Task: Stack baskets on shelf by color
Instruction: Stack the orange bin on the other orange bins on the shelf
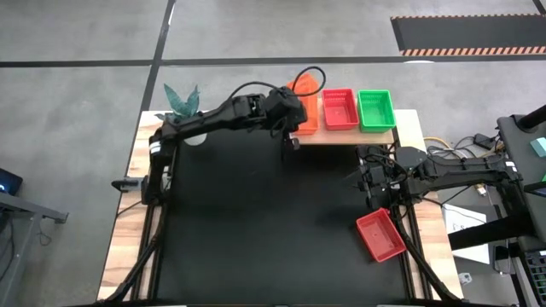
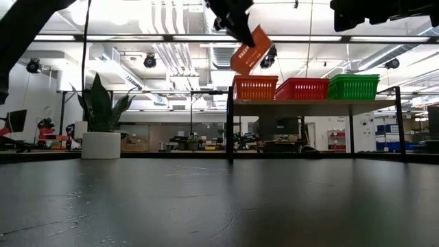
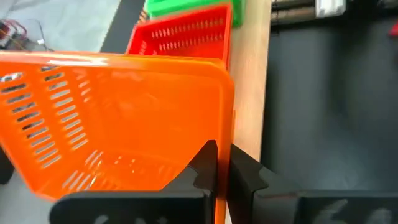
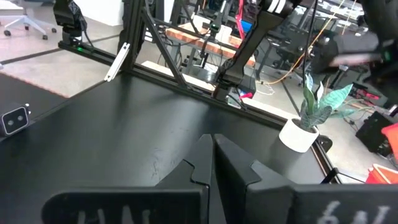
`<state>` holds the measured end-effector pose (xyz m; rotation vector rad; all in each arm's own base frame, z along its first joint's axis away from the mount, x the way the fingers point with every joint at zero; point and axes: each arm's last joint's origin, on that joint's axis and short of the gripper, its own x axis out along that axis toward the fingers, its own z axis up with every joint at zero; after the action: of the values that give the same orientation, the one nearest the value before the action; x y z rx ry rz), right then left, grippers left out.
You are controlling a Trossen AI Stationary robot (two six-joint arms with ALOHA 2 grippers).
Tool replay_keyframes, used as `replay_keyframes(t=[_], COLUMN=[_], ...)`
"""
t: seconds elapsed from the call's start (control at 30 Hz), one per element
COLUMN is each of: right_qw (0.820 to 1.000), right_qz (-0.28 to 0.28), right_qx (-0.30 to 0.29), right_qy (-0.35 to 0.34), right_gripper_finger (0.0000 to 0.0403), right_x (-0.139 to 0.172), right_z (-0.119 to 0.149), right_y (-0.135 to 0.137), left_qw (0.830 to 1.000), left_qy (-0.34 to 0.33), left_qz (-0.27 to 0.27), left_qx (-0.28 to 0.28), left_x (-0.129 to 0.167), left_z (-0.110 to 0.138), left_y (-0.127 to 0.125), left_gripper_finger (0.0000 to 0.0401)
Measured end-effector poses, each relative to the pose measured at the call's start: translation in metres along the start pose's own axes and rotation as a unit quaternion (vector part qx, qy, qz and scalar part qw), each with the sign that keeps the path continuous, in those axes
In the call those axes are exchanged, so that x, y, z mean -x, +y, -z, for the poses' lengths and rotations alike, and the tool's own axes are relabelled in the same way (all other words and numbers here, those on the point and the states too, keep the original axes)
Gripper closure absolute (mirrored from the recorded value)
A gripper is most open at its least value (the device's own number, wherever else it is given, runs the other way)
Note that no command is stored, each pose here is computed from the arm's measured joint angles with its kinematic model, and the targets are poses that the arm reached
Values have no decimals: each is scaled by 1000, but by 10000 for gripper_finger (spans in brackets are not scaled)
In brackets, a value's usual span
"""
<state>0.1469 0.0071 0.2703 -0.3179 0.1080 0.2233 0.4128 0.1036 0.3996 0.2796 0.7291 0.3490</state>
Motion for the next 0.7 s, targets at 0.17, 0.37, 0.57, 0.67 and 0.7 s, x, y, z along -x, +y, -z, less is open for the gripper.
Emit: replay_keyframes(t=[0.17,0.37,0.57,0.67,0.7], right_qw=[1000,1000,1000,1000,1000], right_qz=[0,-1,2,2,2], right_qx=[0,3,3,3,3], right_qy=[1,2,6,7,7], right_gripper_finger=[394,394,394,394,394], right_x=[0,0,0,0,0], right_z=[0,0,1,1,1], right_y=[0,0,0,0,0], left_qw=[1000,1000,1000,1000,1000], left_qy=[15,29,19,20,20], left_qz=[-3,0,-3,-3,-3], left_qx=[3,1,4,3,3], left_x=[-12,-19,-19,-19,-19], left_z=[9,15,14,14,14], left_y=[3,1,2,2,2], left_gripper_finger=[401,401,401,401,401])
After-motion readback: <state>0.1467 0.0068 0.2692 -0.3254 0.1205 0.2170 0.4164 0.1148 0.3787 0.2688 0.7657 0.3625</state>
